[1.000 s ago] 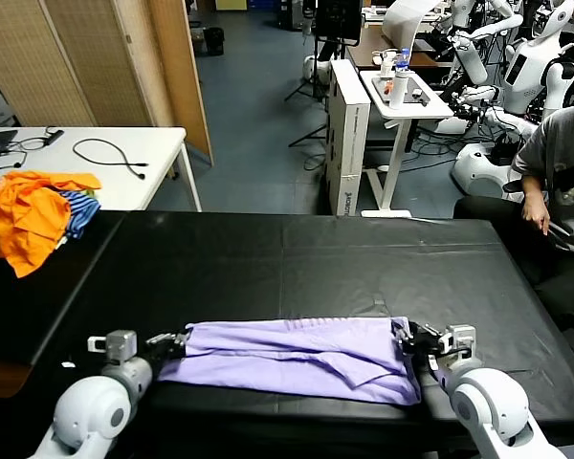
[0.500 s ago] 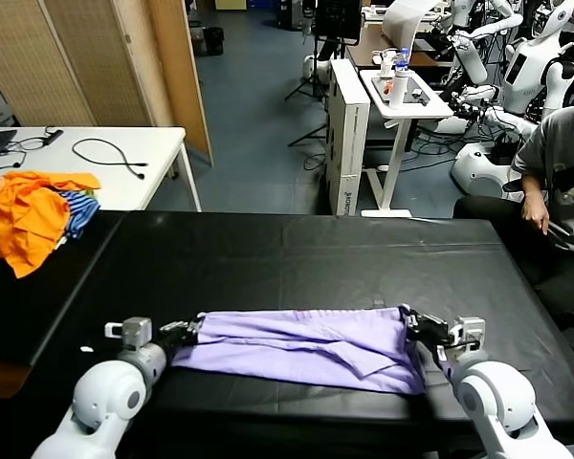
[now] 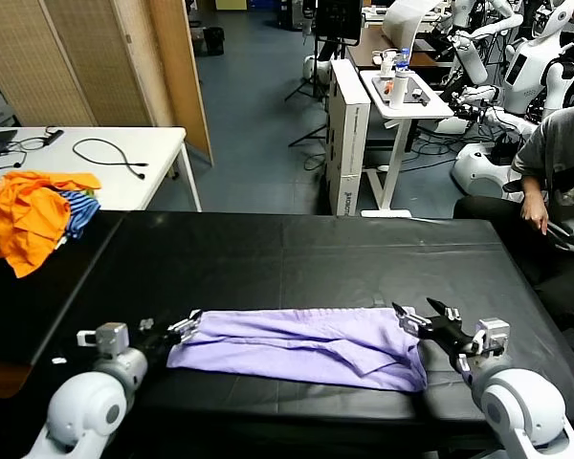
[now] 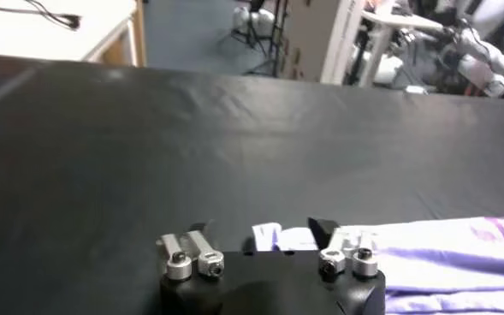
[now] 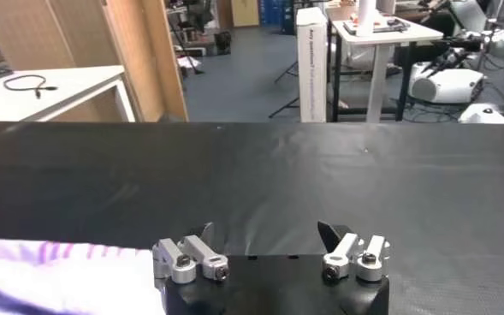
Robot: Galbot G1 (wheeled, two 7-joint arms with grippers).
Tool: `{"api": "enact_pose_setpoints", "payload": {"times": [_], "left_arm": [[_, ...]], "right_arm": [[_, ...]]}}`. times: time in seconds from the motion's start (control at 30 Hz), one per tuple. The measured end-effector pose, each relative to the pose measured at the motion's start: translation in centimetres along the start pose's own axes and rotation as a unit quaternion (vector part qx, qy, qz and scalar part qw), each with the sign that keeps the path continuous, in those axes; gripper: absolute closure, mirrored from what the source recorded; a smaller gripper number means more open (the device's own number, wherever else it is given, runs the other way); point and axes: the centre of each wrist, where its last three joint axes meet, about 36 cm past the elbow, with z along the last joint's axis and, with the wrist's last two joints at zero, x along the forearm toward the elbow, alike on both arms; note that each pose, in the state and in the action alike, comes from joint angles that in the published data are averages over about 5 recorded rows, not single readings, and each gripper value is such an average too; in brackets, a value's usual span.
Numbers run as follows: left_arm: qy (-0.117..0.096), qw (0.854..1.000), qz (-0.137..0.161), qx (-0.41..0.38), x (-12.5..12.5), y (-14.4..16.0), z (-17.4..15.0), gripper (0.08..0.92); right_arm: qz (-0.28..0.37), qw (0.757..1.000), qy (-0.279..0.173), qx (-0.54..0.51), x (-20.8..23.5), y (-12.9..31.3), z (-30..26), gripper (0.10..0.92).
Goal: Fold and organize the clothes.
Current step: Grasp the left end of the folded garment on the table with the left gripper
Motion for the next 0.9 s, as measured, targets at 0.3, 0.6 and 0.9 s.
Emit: {"api": "enact_pose_setpoints", "payload": {"times": [0.3, 0.6, 0.9], "left_arm": [[-0.011, 0.999, -0.018, 0.025, 1.0, -0.1, 2.3, 0.093], [-0.025, 0.998, -0.013, 0.058, 1.2, -1.6, 2.8, 0.092], [-0.017, 0.997, -0.017, 0.07, 0.6, -3.1, 4.2, 0.092]], "right_arm": [[-0.013, 1.0, 0.002, 0.004, -0.2, 0.6, 0.0, 0.115], [-0.016, 1.0, 0.004, 0.002, 0.0, 0.8, 0.2, 0.115], [-0.023, 1.0, 0.0, 0.005, -0.1, 1.2, -0.1, 0.115]]}}
